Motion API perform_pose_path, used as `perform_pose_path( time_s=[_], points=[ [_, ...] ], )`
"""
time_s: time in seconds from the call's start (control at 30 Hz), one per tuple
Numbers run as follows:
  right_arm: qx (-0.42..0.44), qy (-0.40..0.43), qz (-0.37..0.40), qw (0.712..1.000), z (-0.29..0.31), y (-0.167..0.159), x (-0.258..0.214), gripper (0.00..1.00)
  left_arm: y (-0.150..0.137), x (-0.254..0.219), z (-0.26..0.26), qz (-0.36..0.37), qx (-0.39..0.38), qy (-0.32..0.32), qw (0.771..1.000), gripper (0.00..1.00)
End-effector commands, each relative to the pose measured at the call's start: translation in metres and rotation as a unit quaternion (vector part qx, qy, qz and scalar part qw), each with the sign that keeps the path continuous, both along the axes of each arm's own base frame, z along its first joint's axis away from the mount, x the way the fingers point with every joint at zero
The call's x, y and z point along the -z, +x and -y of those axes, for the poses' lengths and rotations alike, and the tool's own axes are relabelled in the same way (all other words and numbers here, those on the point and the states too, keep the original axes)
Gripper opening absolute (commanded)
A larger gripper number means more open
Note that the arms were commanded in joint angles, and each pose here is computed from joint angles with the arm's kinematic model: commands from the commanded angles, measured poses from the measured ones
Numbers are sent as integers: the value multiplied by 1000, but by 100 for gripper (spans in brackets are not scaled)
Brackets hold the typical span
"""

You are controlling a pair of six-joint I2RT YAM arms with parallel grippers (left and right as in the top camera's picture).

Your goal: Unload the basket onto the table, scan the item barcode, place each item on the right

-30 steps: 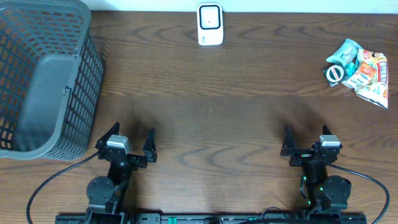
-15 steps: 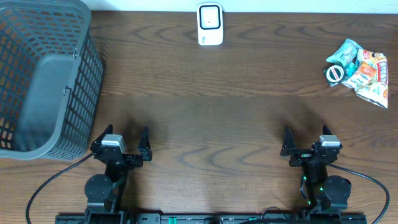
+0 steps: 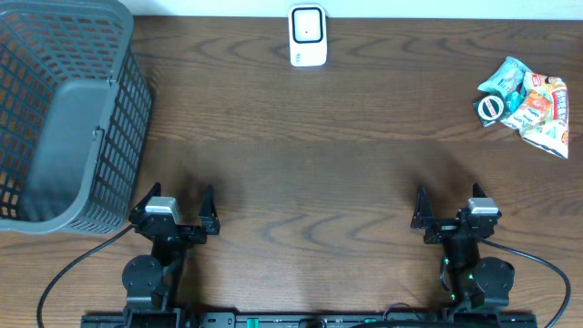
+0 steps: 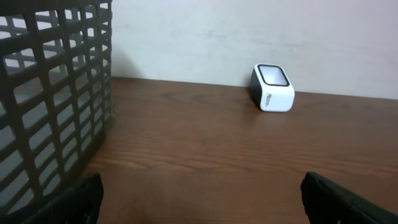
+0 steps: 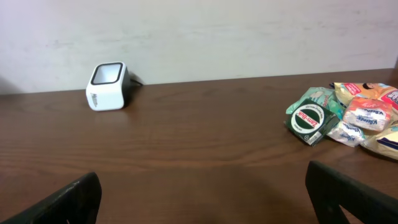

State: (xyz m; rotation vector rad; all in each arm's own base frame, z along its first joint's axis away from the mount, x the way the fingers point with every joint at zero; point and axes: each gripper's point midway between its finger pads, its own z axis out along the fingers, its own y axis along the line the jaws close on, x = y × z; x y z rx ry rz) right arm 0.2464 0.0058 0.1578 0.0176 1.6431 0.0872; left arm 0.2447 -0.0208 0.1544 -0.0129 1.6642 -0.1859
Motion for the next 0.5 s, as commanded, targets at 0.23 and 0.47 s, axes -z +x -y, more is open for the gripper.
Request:
perform_pose_path(
  time_s=[0.23,0.47],
  points=[
    [2,-6,1,1000,1,0,0,99,-1,14,-3,-21,0,28,999,100],
    [2,-6,0,1000,1,0,1,99,-1,15,-3,-23,0,28,999,100]
  ],
)
